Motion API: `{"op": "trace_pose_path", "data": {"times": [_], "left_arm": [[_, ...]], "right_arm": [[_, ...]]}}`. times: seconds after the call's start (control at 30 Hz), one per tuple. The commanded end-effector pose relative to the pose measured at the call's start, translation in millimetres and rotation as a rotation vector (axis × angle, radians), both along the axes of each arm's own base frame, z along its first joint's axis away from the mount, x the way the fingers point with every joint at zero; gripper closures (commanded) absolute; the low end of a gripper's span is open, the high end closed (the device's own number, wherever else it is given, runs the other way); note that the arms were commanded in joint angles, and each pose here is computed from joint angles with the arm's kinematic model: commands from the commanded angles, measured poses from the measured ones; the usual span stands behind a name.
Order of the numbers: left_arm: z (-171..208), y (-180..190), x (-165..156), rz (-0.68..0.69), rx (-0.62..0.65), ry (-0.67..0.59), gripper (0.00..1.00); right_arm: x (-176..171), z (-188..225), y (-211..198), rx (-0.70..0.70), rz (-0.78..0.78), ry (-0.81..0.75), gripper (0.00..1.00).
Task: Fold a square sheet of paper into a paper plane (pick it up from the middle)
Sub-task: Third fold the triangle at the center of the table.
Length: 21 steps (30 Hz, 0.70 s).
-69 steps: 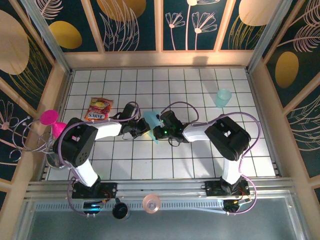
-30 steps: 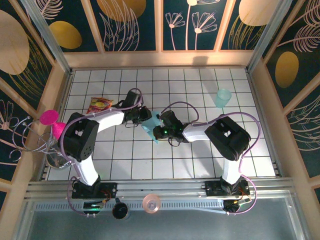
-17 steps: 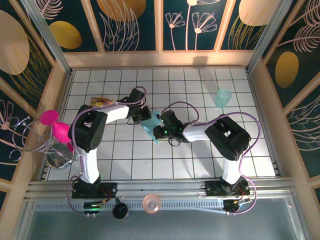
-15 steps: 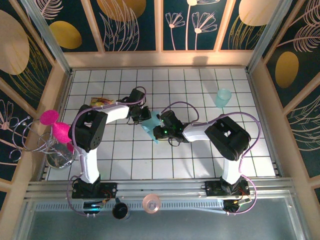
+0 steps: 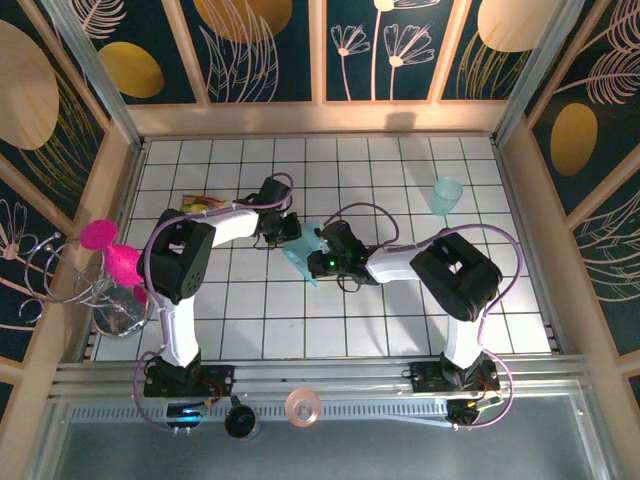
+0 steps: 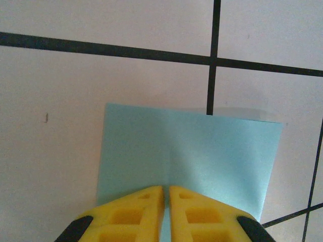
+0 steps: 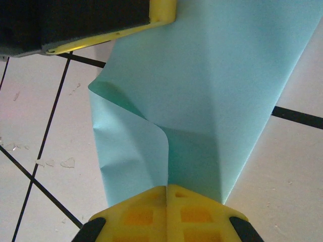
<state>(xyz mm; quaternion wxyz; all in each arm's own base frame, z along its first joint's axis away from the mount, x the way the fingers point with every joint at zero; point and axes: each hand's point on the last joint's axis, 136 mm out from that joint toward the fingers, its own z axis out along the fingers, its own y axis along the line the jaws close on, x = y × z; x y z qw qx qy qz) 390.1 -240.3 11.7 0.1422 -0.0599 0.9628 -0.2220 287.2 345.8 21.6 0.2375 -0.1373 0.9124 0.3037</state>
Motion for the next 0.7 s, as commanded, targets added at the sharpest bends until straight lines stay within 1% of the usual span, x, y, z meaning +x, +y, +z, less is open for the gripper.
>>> {"op": "trace_pose_path", "data": {"times": [0.0,0.2,0.3,0.37,0.53,0.6,0.67], "left_arm": [[-44,21,-29,-0.01,0.121,0.134,0.87],[-41,19,-27,-0.012,0.113,0.128,0.87],[-31,15,-22,-0.015,0.096,0.104,0.87],[-16,11,-15,-0.017,0.073,0.071,0.87],[38,4,-1,0.011,0.008,-0.037,0.84],[50,6,-5,0.031,-0.015,-0.052,0.83],[56,4,-15,0.04,-0.064,-0.045,0.83]], "right_arm": [[6,12,-8,0.007,-0.04,-0.026,1.0],[3,5,-8,-0.005,-0.037,-0.006,1.0],[1,-2,-10,-0.026,-0.033,0.014,1.0],[-1,-8,-11,-0.041,-0.031,0.031,1.0],[-4,-16,-15,-0.066,-0.034,0.052,1.0],[-4,-17,-15,-0.068,-0.035,0.053,1.0],[-3,-16,-15,-0.066,-0.038,0.056,1.0]]}}
